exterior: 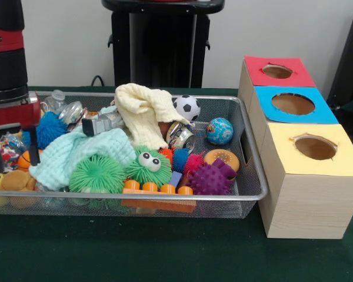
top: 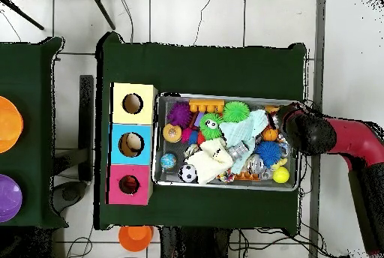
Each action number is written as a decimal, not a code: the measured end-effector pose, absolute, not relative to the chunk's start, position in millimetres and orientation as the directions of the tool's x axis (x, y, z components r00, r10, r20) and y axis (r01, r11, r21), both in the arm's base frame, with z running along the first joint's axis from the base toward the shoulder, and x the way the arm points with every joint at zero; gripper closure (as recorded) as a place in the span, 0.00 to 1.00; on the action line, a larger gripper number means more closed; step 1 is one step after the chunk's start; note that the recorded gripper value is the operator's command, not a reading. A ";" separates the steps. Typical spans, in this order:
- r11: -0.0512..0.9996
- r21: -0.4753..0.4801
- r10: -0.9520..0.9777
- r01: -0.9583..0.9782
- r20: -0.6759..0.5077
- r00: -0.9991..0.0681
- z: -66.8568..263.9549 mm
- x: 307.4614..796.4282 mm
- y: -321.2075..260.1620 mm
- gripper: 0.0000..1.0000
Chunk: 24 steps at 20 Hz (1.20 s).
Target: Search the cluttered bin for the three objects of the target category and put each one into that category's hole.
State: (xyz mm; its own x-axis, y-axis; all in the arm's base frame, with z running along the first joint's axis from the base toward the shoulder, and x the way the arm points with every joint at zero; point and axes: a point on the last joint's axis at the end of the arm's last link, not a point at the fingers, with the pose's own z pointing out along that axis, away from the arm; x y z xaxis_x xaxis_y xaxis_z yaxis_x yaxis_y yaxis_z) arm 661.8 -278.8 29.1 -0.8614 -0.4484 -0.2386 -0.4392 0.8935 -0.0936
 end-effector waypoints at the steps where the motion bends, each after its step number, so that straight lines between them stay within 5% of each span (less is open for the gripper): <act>1: 0.892 -0.100 -0.451 -0.440 -0.237 -0.860 28.3 662.2 -280.6 0.00; 24: 0.889 -0.090 -0.457 -0.449 -0.217 -0.862 -9.4 654.8 -281.8 0.00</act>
State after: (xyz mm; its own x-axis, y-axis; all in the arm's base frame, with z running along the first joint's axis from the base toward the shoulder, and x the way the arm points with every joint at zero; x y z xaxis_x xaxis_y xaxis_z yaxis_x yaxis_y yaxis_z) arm 654.8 -281.8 -9.4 -0.8625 -0.4571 -0.2172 -0.4485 0.8892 -0.0904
